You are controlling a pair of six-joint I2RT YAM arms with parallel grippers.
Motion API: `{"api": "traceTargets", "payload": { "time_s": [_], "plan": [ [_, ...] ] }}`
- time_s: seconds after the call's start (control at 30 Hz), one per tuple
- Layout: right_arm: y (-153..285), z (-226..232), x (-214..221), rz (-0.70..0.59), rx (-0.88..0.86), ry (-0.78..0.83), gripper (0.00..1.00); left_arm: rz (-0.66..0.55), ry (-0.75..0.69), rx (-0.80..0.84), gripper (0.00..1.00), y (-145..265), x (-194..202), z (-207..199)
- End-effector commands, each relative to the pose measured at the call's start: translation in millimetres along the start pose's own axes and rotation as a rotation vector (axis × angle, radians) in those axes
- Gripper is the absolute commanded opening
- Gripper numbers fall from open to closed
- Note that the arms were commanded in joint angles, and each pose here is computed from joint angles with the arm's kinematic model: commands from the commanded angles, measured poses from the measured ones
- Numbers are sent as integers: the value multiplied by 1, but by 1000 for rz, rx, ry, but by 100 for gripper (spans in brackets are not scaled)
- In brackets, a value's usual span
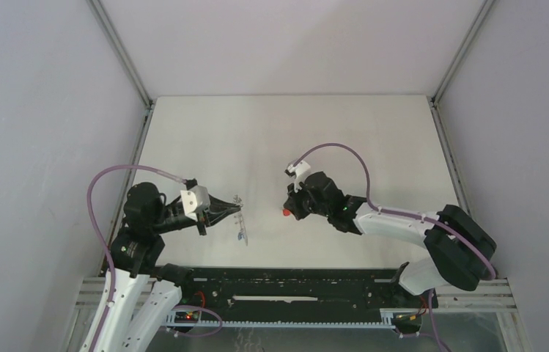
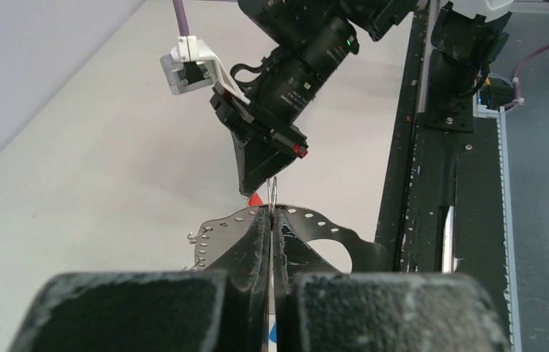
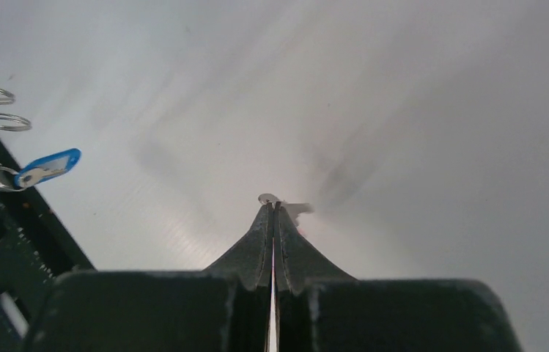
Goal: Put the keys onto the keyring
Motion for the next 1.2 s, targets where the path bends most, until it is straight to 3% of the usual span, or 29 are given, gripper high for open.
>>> {"api": "traceTargets", "payload": {
  "time_s": [0.0,0.2,0.4,0.53,0.73,0.97,1.17],
  "plan": [
    [19,26,-12,-53,-224,37,0,-43,-42,40,0,5,-23,-10],
    [38,35,-19,-90,-329,81,0,-43,-33,81,0,5,-24,-16],
    [16,40,1,23,-434,-117,0,-58,-58,88,0,8,-30,-20],
    [19,51,-9,-63,-509,-111,0,-55,-63,105,0,10,-30,-25],
    [66,62,-41,-229,-609,124,0,-48,-41,149,0,11,-26,-34],
    [138,82,-87,-496,-728,552,0,-50,-6,252,0,10,-22,-45],
    [171,90,-114,-514,-831,711,0,-54,-27,350,0,5,-27,-56]
  ]
}}
Point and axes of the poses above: each gripper's point midway between its finger pads, its own y axis back along the fingers, its own z axis along the line the jaws close on, x = y × z, the point moved 4 cm from there along y, back along the fingers, and after that the axes turned 7 degrees about y, right-handed, at the moved point
